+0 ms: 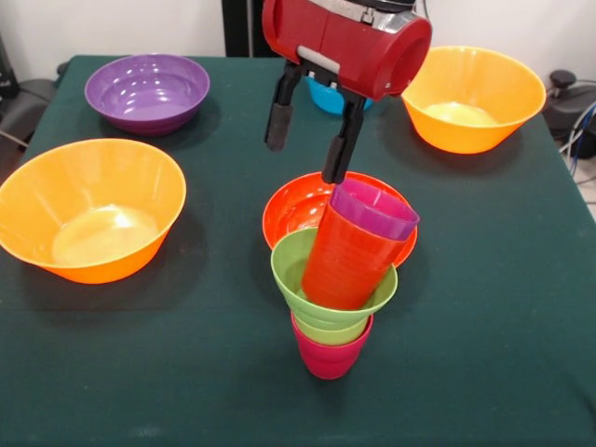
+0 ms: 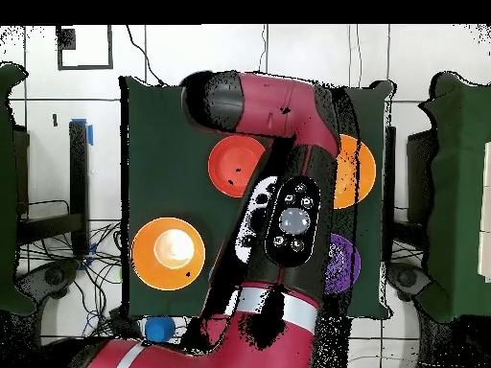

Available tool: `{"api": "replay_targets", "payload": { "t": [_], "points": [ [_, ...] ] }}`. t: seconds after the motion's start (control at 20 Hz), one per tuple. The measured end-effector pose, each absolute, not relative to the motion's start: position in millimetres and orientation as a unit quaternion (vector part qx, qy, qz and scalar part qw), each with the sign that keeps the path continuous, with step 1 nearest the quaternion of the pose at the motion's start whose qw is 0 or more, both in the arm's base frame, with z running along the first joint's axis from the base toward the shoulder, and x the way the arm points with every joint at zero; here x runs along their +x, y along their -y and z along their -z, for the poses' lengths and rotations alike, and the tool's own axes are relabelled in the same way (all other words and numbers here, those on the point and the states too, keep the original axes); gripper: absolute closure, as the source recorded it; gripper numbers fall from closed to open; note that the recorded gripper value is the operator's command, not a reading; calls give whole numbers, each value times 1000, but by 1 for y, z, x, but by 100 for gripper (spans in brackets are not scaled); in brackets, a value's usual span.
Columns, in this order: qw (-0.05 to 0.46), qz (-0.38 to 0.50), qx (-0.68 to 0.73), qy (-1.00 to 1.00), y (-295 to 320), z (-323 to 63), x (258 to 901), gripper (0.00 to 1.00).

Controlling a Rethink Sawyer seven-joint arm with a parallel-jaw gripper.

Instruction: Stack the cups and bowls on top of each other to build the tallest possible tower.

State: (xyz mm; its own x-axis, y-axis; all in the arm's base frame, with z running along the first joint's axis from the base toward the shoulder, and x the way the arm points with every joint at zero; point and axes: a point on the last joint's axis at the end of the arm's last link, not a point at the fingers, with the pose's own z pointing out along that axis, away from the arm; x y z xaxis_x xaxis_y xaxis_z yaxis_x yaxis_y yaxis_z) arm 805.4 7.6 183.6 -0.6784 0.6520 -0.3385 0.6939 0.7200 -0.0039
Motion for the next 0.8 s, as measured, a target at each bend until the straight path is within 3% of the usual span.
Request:
{"api": "replay_targets", "payload": {
  "t": [0.8],
  "points": [
    [134,56,373,-916,-18,-169,791,0]
  ]
}}
